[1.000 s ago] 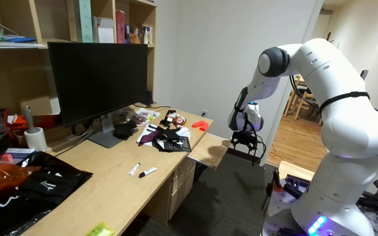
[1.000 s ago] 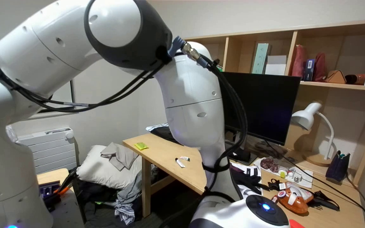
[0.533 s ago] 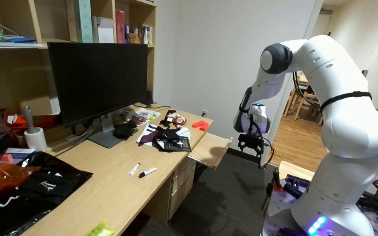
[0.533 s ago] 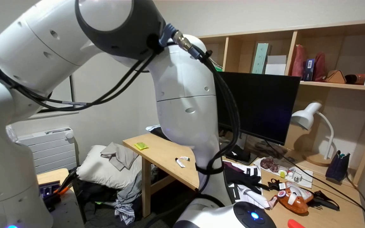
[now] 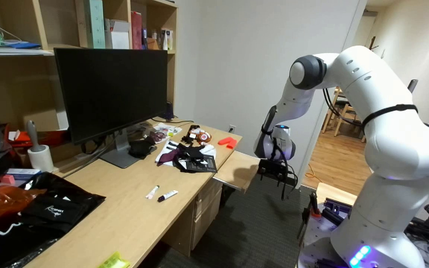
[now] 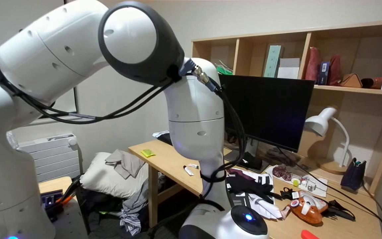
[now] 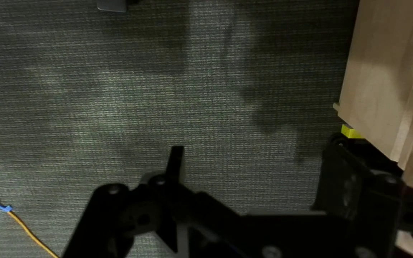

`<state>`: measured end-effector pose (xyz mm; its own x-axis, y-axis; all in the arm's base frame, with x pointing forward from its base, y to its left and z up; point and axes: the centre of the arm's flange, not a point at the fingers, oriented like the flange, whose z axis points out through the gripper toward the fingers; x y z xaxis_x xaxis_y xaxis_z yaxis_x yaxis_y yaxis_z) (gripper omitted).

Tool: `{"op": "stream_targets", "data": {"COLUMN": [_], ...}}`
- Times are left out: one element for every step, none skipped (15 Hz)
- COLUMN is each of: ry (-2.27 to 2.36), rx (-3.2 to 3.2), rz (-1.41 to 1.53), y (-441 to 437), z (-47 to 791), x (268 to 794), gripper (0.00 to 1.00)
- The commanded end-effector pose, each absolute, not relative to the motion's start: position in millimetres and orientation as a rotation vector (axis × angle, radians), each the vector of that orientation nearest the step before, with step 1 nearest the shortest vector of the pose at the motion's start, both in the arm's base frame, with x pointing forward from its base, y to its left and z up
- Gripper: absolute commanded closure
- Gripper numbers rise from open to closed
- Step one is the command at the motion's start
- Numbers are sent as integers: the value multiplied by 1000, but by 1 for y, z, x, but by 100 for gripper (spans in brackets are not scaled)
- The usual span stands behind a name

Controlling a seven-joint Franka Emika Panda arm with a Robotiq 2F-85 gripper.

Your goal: Close the first top drawer

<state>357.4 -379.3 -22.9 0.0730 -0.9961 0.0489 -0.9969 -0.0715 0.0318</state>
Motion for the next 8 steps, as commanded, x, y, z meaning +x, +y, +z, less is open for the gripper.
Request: {"op": "stream_targets", "data": {"ry": [-2104,-2100,-2108,-2116,-2123,-2131,-2140,-2147], "rx": [2259,2261,2256,2254,2254,2255,2253,2251], "rz": [128,139,155,153,149,159,172,184], "y": [-379,-379,-382,-385,-390,-393,-397,-401], "z": [-39,-42,-44,-46,-44,-44,-40,-36], "x": [374,379,384,388,390,397,402,408], "gripper": [0,0,0,0,0,0,0,0]}}
